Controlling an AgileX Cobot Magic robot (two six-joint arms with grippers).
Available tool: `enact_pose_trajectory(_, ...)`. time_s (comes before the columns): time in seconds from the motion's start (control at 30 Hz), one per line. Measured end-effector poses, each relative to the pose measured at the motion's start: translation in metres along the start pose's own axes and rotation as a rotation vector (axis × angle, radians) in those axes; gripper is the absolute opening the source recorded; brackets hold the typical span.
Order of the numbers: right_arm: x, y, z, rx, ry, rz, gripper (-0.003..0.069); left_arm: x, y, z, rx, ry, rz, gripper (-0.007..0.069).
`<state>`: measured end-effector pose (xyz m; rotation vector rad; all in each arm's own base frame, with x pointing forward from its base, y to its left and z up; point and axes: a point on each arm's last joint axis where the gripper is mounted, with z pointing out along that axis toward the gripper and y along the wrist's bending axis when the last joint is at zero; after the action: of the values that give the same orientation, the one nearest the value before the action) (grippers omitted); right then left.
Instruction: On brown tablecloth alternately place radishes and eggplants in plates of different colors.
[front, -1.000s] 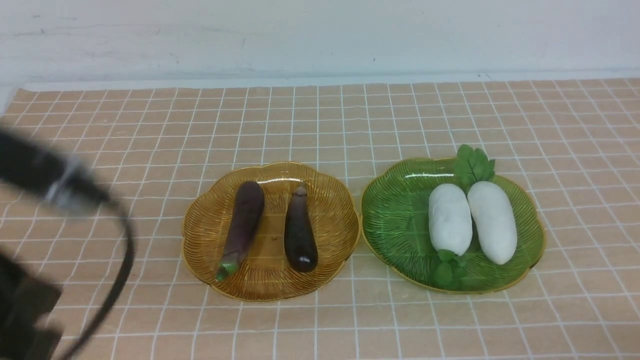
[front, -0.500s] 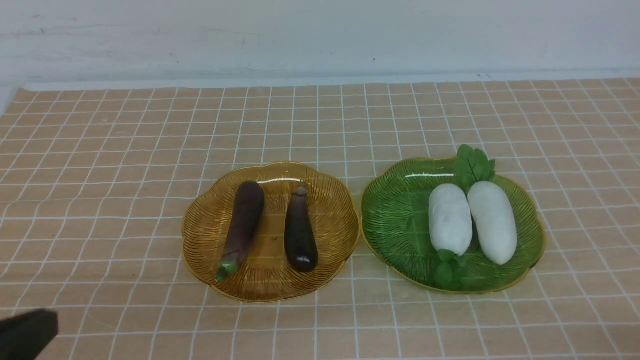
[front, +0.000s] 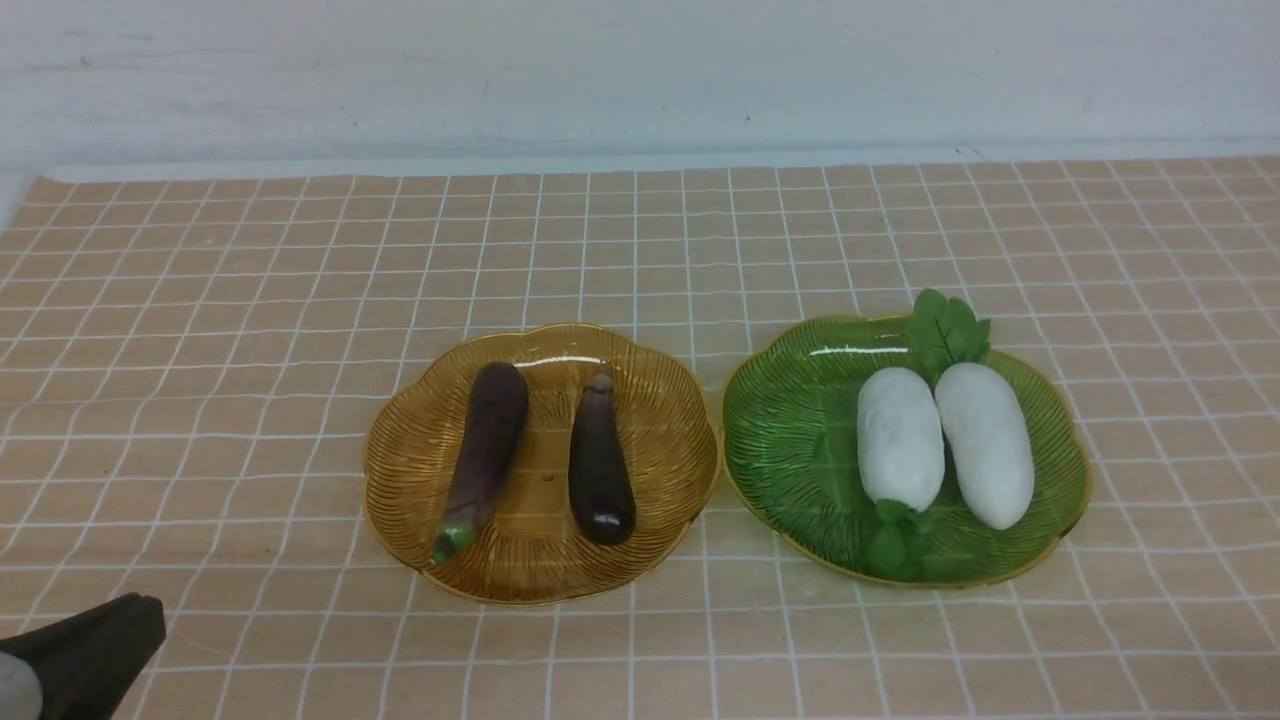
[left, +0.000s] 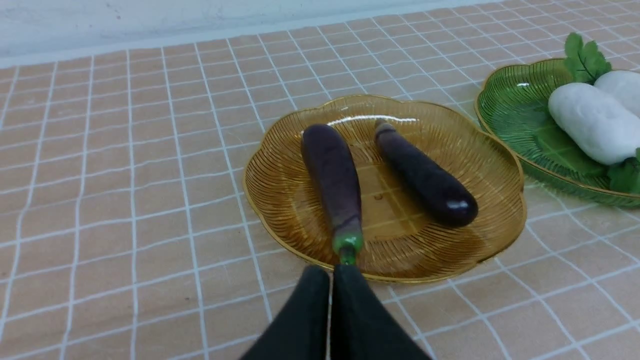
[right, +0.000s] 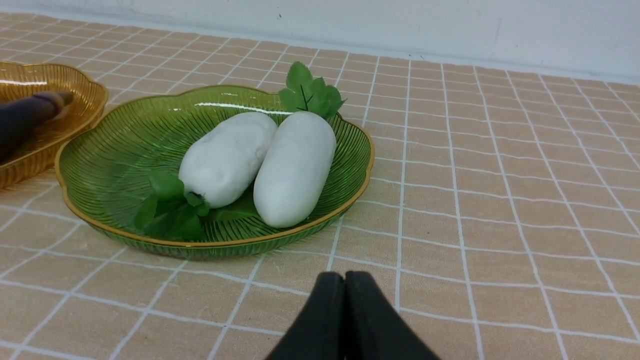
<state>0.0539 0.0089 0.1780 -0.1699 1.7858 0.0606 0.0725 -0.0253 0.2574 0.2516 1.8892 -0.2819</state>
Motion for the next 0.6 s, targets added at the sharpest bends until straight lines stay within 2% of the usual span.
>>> enact_pose_trajectory(0.13, 0.000, 0.000, 0.000, 0.000, 0.000, 0.000, -0.0015, 0.007, 0.002, 0.004, -0.020, -0.013, 0.010, -0.0003)
enact_pose_trajectory(0.3, 0.000, 0.000, 0.000, 0.000, 0.000, 0.000, -0.0015, 0.042, 0.012, 0.007, -0.104, -0.011, -0.005, -0.0003)
enact_pose_trajectory(0.6, 0.000, 0.000, 0.000, 0.000, 0.000, 0.001, -0.0015, 0.082, 0.024, 0.002, -0.308, -0.109, -0.099, -0.0003)
